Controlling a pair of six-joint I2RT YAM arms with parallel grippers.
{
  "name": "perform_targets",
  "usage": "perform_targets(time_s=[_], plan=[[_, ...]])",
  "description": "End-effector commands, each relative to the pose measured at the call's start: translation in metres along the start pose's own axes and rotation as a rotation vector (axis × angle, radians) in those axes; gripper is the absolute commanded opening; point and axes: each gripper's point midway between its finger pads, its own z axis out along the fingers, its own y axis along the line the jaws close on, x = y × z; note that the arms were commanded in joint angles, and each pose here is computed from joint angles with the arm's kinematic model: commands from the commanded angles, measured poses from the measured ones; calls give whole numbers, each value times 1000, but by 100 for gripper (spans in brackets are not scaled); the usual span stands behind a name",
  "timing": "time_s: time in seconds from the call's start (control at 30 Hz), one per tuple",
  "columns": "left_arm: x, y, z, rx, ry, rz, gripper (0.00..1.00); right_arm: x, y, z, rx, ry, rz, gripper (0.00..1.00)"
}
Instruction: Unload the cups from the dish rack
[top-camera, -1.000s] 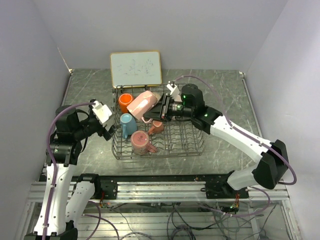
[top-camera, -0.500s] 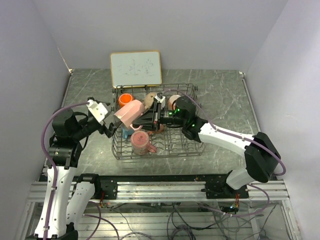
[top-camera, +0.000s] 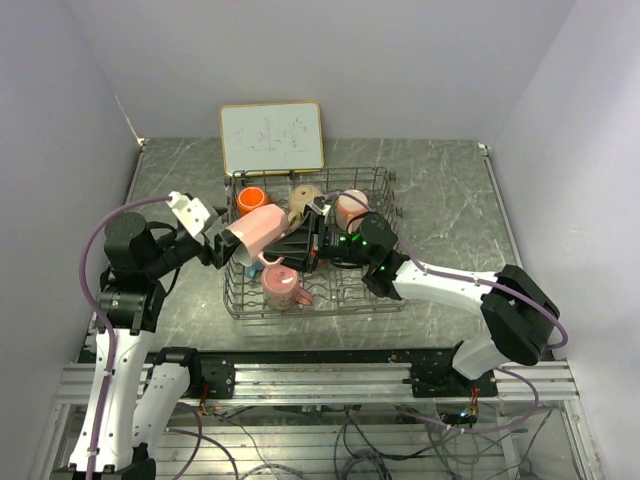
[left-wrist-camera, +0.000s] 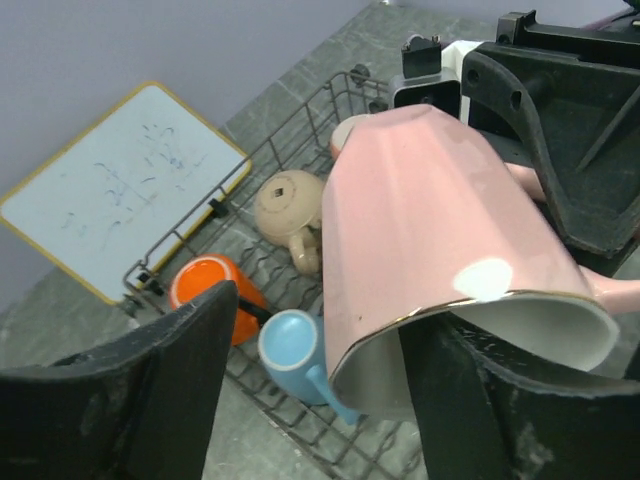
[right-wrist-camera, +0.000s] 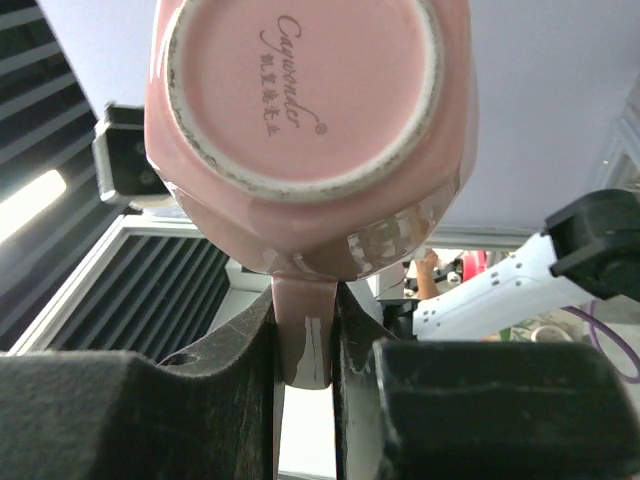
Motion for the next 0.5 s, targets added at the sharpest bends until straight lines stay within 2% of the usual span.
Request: perform_targets(time_s=[0.0,0.1,0.17,0.3,0.37,0.47], plan=[[-19,-11,5,73,-47,-119,73,26,77,-9,-279,44,-127,0],[-20,-17,8,121,-46,-186,66,30,83,-9,-318,49,-126,0],[-24,-17,9,123,-58,-201,58,31,84,-7,-330,54,-124,0],[-33,-17,12,149,-74,-232,25,29,69,3,-285,68,-99,0],[-33,-18,14,170,-56,-263,9,25,60,4,-279,59,-72,17],[-20,-12,16,145,17,-295,7,18,47,3,-257,50,-55,42]])
